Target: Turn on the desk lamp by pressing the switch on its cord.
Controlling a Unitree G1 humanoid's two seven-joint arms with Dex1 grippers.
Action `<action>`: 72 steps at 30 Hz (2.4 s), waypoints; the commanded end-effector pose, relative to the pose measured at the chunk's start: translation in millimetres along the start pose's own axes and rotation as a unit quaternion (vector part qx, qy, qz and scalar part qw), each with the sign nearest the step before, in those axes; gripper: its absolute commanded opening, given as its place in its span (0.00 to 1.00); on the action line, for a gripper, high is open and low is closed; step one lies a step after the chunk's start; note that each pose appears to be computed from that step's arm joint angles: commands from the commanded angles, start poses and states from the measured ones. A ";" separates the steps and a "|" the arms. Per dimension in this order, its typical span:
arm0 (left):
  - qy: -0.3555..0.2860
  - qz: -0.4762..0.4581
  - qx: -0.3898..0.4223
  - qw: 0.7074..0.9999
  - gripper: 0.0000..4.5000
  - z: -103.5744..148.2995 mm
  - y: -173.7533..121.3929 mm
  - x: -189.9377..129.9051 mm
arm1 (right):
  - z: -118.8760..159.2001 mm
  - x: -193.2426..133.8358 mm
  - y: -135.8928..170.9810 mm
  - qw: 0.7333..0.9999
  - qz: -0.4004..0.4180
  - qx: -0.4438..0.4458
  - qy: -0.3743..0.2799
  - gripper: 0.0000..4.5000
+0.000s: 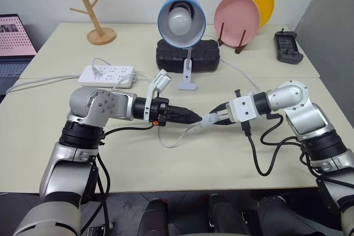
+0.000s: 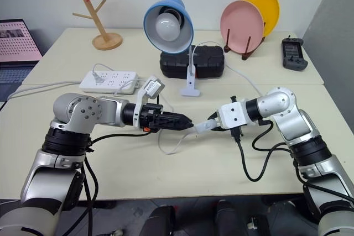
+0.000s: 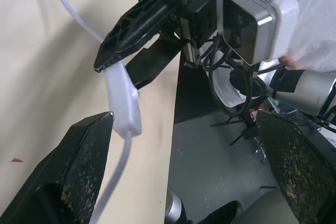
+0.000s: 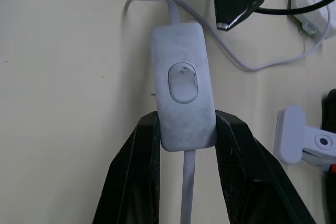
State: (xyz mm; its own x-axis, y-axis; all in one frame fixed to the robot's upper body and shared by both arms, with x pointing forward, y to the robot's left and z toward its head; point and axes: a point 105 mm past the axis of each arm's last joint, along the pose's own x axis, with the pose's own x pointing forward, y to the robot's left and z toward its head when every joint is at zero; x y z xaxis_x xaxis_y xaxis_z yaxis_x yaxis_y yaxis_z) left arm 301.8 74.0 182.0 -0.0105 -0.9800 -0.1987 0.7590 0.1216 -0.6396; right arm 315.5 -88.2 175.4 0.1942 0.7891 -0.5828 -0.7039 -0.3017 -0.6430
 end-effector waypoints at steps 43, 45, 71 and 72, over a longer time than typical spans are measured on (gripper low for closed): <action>0.003 -0.017 0.008 1.000 0.10 -3.0 -7.9 13.0 | 30.7 3.7 -17.0 0.990 -0.009 -0.141 -0.016 0.24; 0.002 -0.016 0.006 1.000 0.10 -3.1 -7.9 12.9 | 31.6 4.0 -16.4 0.990 -0.009 -0.142 -0.018 0.24; -0.049 0.076 0.156 0.984 0.93 26.0 -29.9 -55.2 | -8.3 7.7 -17.2 0.999 -0.014 -0.045 0.002 0.24; -0.043 0.095 0.183 0.978 0.97 25.1 -31.5 -62.2 | -12.5 9.2 -17.2 1.000 -0.016 -0.025 0.001 0.24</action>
State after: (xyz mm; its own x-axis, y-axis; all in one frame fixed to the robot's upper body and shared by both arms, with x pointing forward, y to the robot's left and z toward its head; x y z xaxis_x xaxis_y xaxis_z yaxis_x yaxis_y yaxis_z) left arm 299.8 118.9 218.1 0.1642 -0.9641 -0.2088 0.8694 0.2414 -0.4312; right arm 331.7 -79.7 170.8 0.1958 0.7879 -0.5839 -0.6354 -0.3516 -0.6875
